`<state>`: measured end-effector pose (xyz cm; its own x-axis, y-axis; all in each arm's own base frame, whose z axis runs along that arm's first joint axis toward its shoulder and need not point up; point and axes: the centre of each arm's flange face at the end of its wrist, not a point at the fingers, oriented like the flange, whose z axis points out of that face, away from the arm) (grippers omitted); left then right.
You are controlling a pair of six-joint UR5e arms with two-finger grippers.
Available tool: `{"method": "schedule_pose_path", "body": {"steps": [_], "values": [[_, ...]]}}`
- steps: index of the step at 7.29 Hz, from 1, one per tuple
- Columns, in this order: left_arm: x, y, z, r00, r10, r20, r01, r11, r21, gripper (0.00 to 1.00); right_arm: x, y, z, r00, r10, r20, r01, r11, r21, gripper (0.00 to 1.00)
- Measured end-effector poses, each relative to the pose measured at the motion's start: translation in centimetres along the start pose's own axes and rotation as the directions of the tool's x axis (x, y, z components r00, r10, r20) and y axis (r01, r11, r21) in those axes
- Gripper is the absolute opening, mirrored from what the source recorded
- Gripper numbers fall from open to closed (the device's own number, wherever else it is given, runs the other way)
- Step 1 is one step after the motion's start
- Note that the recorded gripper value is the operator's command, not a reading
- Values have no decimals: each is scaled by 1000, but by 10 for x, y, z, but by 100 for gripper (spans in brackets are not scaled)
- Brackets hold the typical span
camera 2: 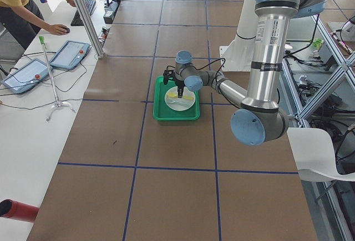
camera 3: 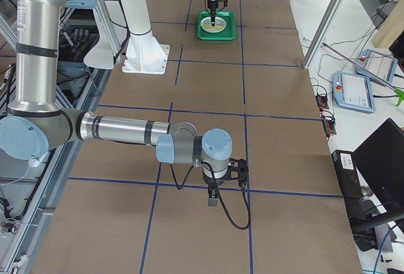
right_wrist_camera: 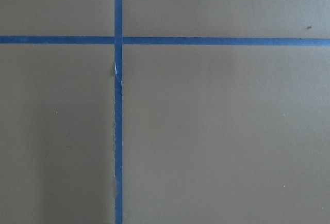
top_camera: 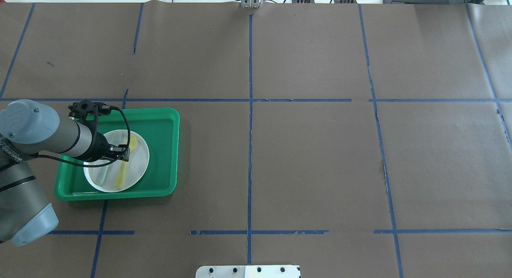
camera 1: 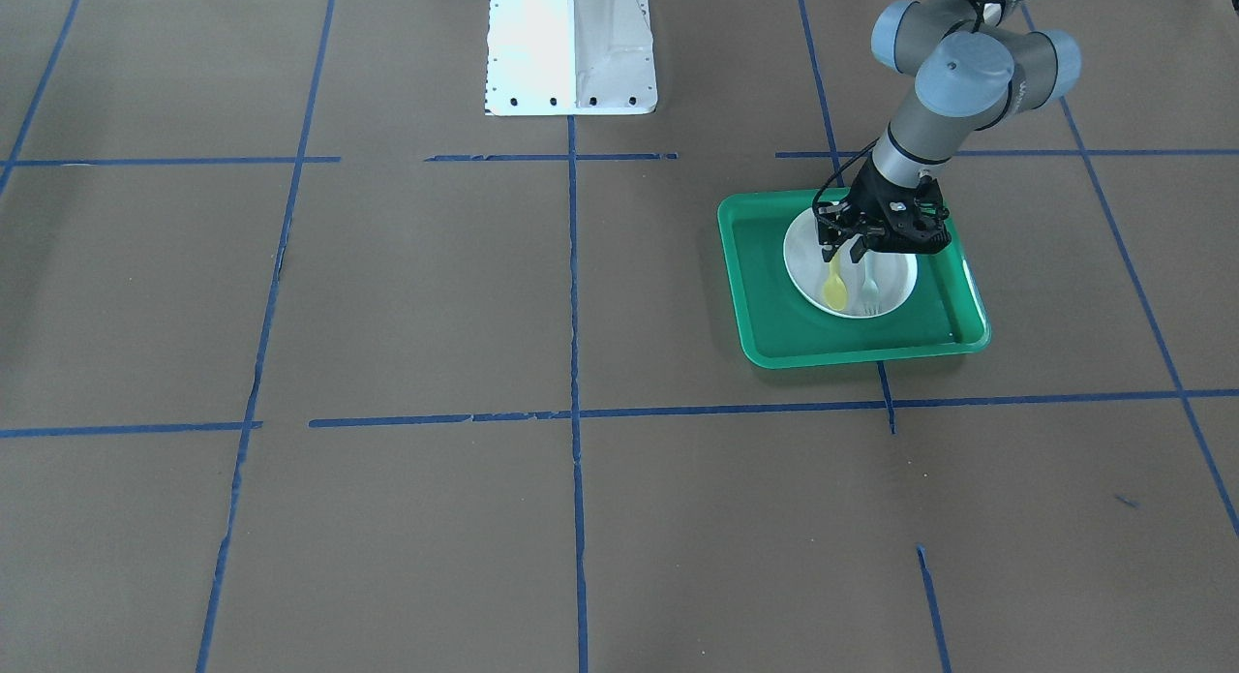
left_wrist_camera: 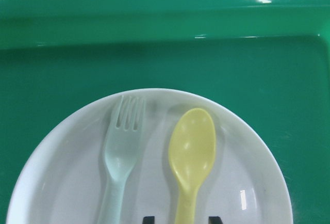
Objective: Place spoon
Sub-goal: 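Move the left gripper over the yellow spoon on the white plate, then lower the left gripper and close it on the yellow spoon handle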
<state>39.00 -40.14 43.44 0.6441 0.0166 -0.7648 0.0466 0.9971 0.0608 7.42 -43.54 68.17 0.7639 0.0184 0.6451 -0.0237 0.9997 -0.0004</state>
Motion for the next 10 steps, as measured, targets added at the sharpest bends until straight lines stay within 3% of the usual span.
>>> {"method": "schedule_pose_path", "body": {"steps": [5,6,7,10], "values": [[0,-2,11,1000,-5,12,5,1000,-10,44,0,0,0,1000,0,0,0,1000,0,100],[1,-2,13,1000,-4,13,5,1000,-13,18,0,0,0,1000,0,0,0,1000,0,100],[2,-2,14,1000,-4,14,4,1000,-15,0,0,0,0,1000,0,0,0,1000,1,100],[5,-3,9,1000,-3,3,4,1000,-13,0,0,0,0,1000,0,0,0,1000,0,100]]}}
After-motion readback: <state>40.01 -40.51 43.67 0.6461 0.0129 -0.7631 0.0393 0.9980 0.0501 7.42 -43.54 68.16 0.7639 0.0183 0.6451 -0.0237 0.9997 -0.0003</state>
